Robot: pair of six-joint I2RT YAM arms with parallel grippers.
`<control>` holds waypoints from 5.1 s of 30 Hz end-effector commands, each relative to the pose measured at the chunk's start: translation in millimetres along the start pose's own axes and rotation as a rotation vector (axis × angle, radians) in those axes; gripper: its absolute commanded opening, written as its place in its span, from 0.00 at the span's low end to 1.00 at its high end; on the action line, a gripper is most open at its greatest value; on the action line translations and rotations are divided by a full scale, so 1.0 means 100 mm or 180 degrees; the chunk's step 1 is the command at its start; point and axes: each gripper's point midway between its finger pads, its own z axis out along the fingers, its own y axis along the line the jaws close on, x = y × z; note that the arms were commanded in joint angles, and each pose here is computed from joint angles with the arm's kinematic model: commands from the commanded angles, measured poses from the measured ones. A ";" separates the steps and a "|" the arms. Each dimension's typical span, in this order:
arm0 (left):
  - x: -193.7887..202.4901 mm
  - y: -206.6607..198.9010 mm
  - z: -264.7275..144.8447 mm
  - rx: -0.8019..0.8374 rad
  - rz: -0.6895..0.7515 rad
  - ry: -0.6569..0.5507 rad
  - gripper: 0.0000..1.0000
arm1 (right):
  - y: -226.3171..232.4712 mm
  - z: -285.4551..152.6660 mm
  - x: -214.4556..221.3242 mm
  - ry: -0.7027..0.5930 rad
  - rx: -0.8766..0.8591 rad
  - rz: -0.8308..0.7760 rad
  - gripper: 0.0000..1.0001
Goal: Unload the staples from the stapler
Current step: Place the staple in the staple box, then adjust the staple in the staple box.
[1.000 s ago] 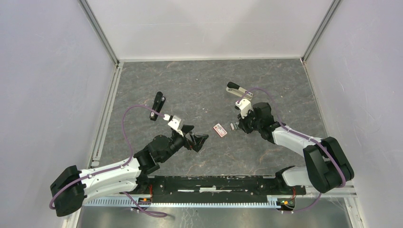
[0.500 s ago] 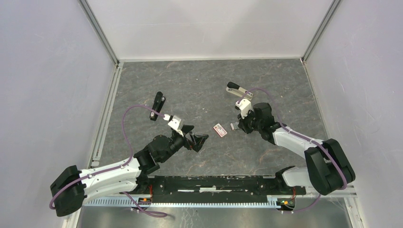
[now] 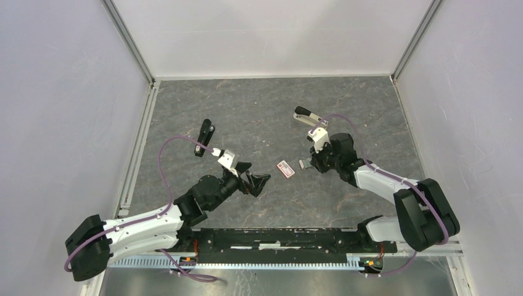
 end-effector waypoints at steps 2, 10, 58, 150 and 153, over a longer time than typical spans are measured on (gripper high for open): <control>-0.09 -0.01 0.02 -0.0016 -0.0160 -0.0135 1.00 | -0.03 0.05 -0.03 -0.0038 0.0028 0.0047 0.18; -0.09 0.01 0.00 -0.0024 -0.0174 -0.0152 1.00 | -0.02 0.06 -0.02 -0.0028 0.0020 0.0054 0.18; -0.11 -0.02 0.01 -0.0002 -0.0180 -0.0153 1.00 | 0.03 0.01 -0.28 -0.0277 -0.0132 0.0005 0.31; -0.10 0.00 -0.01 -0.0010 -0.0184 -0.0153 1.00 | 0.02 0.07 -0.21 -0.0027 -0.0278 -0.0413 0.24; -0.09 0.00 -0.01 -0.0009 -0.0194 -0.0153 1.00 | 0.02 0.06 -0.23 -0.0041 -0.0278 -0.0427 0.24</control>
